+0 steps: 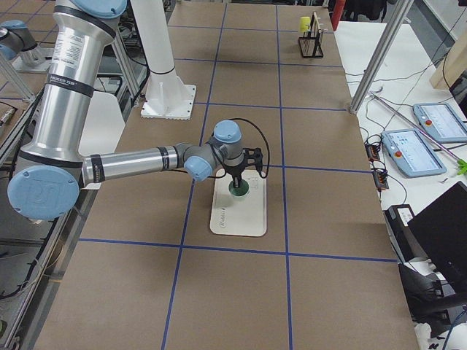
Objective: Left arm grabs green cup and hands to right arm on tray
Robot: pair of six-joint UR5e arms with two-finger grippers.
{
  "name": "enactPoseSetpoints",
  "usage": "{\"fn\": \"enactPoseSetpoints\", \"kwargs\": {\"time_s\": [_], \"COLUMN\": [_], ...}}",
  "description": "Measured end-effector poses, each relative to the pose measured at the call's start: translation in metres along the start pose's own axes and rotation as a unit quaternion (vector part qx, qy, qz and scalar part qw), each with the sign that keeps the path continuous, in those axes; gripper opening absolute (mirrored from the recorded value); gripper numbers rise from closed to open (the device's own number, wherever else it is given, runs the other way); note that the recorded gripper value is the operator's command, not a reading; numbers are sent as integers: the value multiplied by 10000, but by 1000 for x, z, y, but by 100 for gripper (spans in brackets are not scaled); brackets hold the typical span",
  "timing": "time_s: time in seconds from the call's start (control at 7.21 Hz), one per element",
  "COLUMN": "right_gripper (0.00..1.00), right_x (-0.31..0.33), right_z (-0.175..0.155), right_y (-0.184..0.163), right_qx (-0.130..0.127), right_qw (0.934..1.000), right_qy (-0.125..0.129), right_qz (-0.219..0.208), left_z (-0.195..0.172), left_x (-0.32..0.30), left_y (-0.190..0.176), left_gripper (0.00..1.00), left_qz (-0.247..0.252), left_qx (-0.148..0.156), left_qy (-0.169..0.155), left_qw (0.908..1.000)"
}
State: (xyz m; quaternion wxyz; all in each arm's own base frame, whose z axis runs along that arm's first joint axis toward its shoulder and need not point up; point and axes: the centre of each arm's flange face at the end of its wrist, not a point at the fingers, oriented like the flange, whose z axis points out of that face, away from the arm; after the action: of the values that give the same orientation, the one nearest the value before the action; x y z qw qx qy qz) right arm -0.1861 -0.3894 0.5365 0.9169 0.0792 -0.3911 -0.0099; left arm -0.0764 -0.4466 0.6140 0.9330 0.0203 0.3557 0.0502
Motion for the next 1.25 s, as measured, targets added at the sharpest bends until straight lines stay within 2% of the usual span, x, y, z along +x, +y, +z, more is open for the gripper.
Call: {"fn": "enactPoseSetpoints", "kwargs": {"time_s": [0.14,0.28,0.69,0.83,1.11,1.25], "right_gripper": [37,99,100,100,100,100], "right_x": [-11,-17,-24,-27,-24,-12], "right_z": [13,23,24,10,-29,-46], "right_y": [-8,-14,-20,-24,-40,-49], "right_qx": [-25,-48,29,97,74,43], "right_qw": [10000,9999,9999,9999,9999,9996], "right_qy": [64,104,94,52,126,214], "right_qz": [-21,-39,-93,-71,27,-179], "left_z": [0,-1,0,1,2,2], "left_x": [0,1,0,0,-1,-1], "left_y": [-1,-2,-3,-2,-2,-2], "left_gripper": [100,100,100,100,100,100], "left_qz": [6,14,13,7,5,6], "left_qx": [7,16,24,17,8,8], "left_qy": [3,2,4,6,5,5], "left_qw": [10000,10000,10000,10000,10000,10000]}}
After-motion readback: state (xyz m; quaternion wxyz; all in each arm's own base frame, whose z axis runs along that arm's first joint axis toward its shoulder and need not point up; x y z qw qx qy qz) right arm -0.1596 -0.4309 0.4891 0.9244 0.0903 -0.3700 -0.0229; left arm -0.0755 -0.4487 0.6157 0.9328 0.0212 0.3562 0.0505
